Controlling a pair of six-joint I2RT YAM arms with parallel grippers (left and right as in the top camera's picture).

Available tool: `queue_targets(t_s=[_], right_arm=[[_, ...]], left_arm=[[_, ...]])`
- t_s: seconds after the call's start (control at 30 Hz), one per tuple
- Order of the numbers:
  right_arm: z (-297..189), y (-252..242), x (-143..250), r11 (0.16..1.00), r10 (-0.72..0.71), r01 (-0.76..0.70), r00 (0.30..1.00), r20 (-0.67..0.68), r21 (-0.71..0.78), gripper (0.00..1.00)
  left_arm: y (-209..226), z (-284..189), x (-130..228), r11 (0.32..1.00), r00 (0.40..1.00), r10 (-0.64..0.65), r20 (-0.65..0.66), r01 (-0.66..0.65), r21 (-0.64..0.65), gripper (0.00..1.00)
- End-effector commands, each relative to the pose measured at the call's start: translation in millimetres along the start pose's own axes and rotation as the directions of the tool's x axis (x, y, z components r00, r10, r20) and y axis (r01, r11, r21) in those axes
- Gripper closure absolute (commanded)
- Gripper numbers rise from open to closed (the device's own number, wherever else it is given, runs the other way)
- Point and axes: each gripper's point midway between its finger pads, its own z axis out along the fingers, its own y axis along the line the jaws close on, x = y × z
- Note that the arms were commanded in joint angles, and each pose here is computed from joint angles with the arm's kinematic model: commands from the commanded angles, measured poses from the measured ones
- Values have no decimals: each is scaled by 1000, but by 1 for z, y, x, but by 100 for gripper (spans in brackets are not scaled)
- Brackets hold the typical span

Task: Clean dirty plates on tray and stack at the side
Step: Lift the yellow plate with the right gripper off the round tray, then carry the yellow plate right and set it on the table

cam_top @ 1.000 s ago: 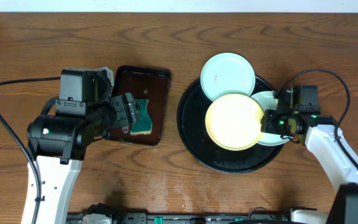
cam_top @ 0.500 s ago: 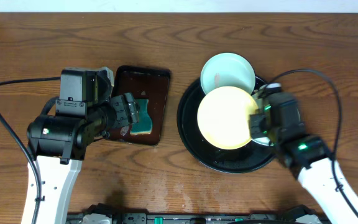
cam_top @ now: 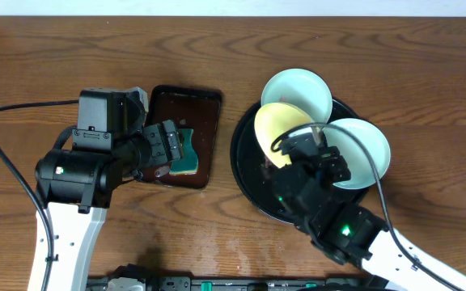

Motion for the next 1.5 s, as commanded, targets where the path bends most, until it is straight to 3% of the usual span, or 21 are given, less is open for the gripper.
queue_targets(t_s=[0.0, 0.53, 1.07, 1.13, 1.17, 1.23, 1.3, 1.33, 1.4, 1.47], right_arm=[[-10, -14, -12, 988, -112, 109, 993, 23, 106, 99], [-31, -6, -25, 958, -264, 254, 962, 68, 130, 99], [-31, -9, -25, 962, -245, 234, 967, 64, 145, 99], [-31, -1, -27, 980, -185, 177, 979, 89, 95, 99], [-31, 8, -26, 974, -227, 223, 969, 99, 51, 99], [-30, -12, -21, 934, -327, 317, 945, 33, 167, 99], [-29, -44, -20, 935, -179, 170, 984, 1, 312, 99], [-26, -35, -22, 952, -170, 158, 985, 22, 262, 99], [-25, -17, -23, 939, -306, 297, 952, 26, 175, 99], [-25, -26, -21, 946, -242, 233, 970, 14, 226, 99]], left_arm=[[-2, -3, -3, 1000, 1000, 5, 6, -5, 9, 12], [-2, -3, -3, 1000, 1000, 5, 6, -5, 9, 12], [-2, -3, -3, 1000, 1000, 5, 6, -5, 9, 11], [-2, -3, -3, 1000, 1000, 5, 6, -5, 9, 11], [-2, -3, -3, 1000, 1000, 5, 6, -5, 9, 11], [-2, -3, -3, 1000, 1000, 5, 6, -5, 9, 11], [-2, -3, -3, 1000, 1000, 5, 6, -5, 9, 11], [-2, -3, -3, 1000, 1000, 5, 6, -5, 9, 11], [-2, -3, -3, 1000, 1000, 5, 6, -5, 9, 11], [-2, -3, -3, 1000, 1000, 5, 6, -5, 9, 11]])
